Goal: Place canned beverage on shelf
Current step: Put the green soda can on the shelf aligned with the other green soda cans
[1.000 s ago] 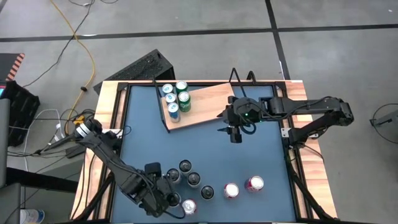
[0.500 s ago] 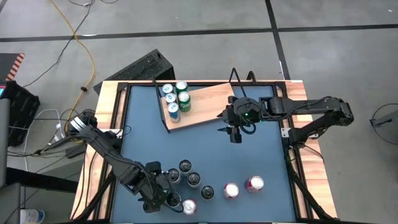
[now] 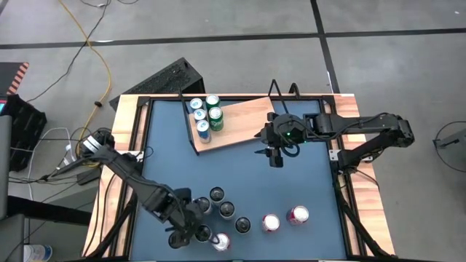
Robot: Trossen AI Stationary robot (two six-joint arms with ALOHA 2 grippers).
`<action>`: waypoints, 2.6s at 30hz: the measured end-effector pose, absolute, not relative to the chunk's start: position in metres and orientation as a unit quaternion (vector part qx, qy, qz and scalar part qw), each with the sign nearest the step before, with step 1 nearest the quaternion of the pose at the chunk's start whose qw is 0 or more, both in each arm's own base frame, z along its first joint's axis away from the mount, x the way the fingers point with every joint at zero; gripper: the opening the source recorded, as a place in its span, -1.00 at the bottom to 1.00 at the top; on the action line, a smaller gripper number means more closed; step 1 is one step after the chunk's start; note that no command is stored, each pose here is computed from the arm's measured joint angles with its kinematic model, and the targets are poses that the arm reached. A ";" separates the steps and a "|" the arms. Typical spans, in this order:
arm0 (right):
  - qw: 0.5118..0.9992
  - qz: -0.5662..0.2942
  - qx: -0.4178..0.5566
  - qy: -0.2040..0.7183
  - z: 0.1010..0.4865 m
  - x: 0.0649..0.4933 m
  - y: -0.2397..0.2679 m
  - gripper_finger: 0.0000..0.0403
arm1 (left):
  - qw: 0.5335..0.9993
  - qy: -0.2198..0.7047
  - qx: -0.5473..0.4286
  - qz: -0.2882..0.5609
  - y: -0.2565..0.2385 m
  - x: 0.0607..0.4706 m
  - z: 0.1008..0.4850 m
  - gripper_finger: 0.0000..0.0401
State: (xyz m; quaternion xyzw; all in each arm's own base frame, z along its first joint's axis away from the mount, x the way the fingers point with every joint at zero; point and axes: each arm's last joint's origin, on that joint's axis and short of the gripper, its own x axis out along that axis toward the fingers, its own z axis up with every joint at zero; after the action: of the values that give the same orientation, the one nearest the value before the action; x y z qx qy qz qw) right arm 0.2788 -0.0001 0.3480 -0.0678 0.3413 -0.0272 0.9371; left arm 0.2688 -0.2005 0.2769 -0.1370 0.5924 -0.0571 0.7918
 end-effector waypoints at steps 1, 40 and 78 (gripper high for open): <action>0.937 -0.027 -0.068 0.342 0.348 0.279 0.000 0.27 | 0.788 0.596 -0.147 -0.056 -0.200 0.269 0.277 0.57; 0.929 -0.043 -0.076 0.360 0.345 0.276 -0.005 0.27 | 0.760 0.610 -0.219 -0.043 -0.184 0.282 0.277 0.57; 0.929 -0.041 -0.074 0.359 0.345 0.276 -0.004 0.27 | 0.782 0.615 -0.049 -0.087 -0.165 0.281 0.299 0.87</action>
State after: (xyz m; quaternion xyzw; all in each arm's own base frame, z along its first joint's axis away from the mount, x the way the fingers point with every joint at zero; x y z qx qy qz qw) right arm 0.2765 -0.0044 0.3452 -0.0740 0.3595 -0.0410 0.9293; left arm 0.2808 -0.1651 0.2986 -0.0493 0.6154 -0.0872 0.7818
